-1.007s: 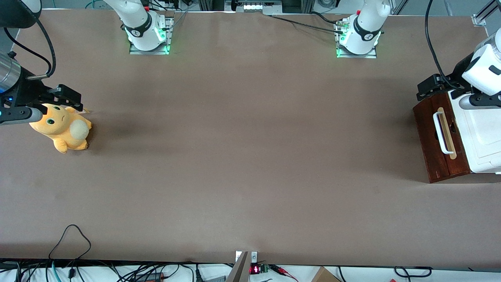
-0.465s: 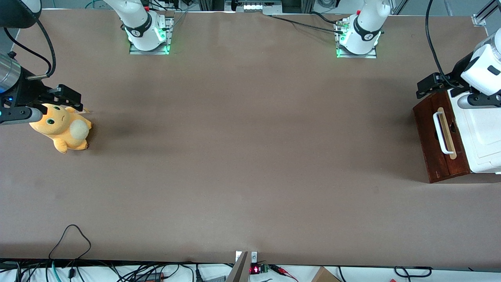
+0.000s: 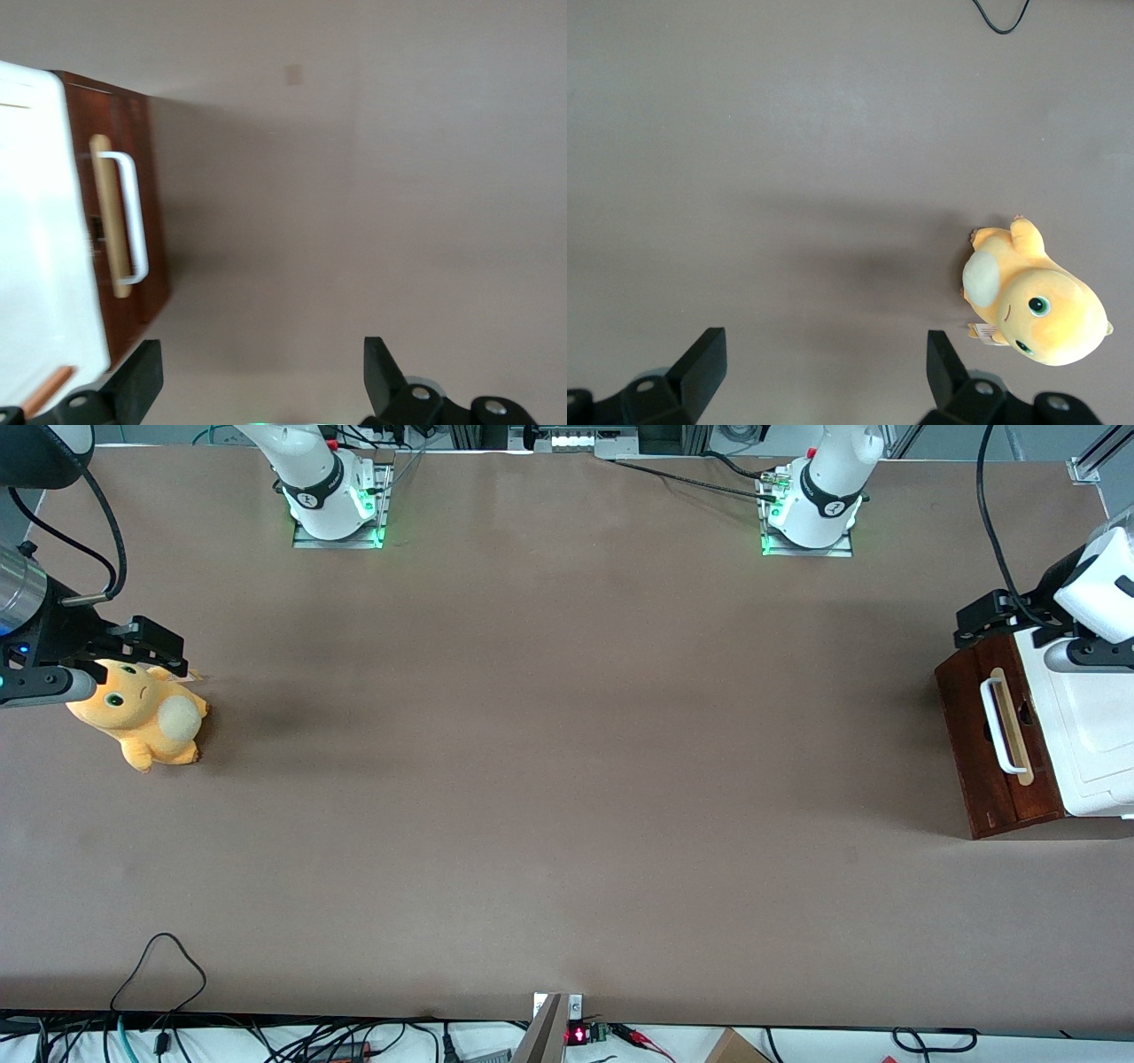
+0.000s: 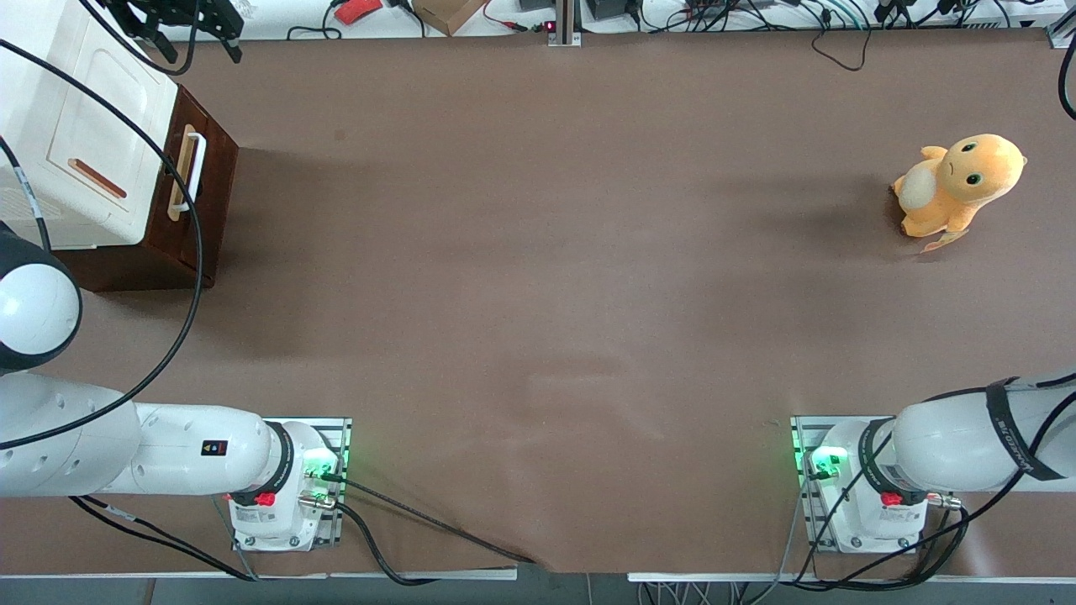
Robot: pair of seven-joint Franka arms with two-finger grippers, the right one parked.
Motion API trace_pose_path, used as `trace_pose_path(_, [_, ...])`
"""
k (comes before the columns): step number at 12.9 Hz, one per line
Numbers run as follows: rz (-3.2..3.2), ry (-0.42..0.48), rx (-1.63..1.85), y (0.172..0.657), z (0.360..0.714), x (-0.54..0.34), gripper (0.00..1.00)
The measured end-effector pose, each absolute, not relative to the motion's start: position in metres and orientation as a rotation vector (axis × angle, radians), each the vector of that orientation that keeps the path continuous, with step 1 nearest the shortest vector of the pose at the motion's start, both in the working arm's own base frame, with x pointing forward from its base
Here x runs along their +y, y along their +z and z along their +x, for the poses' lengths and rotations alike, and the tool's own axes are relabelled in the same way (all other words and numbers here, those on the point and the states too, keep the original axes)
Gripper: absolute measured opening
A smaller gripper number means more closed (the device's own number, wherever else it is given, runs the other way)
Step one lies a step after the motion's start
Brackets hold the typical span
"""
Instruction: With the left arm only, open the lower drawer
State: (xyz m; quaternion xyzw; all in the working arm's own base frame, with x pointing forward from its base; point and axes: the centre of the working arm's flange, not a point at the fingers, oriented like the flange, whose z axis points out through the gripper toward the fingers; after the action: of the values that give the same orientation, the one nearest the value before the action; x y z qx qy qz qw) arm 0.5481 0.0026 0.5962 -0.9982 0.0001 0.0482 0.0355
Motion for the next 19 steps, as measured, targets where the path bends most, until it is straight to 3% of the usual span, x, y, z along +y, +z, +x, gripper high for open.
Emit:
trace_pose_path(5, [-2.721,0.177,0.041,0.573,0.557,-0.014,1.00])
trace_pose_path(10, [-2.282,0.210,-0.056,0.470,0.556,-0.047,0.98])
trace_pose_path(19, [-1.791,0.095,-0.049,0.281,0.517,-0.062,0.93])
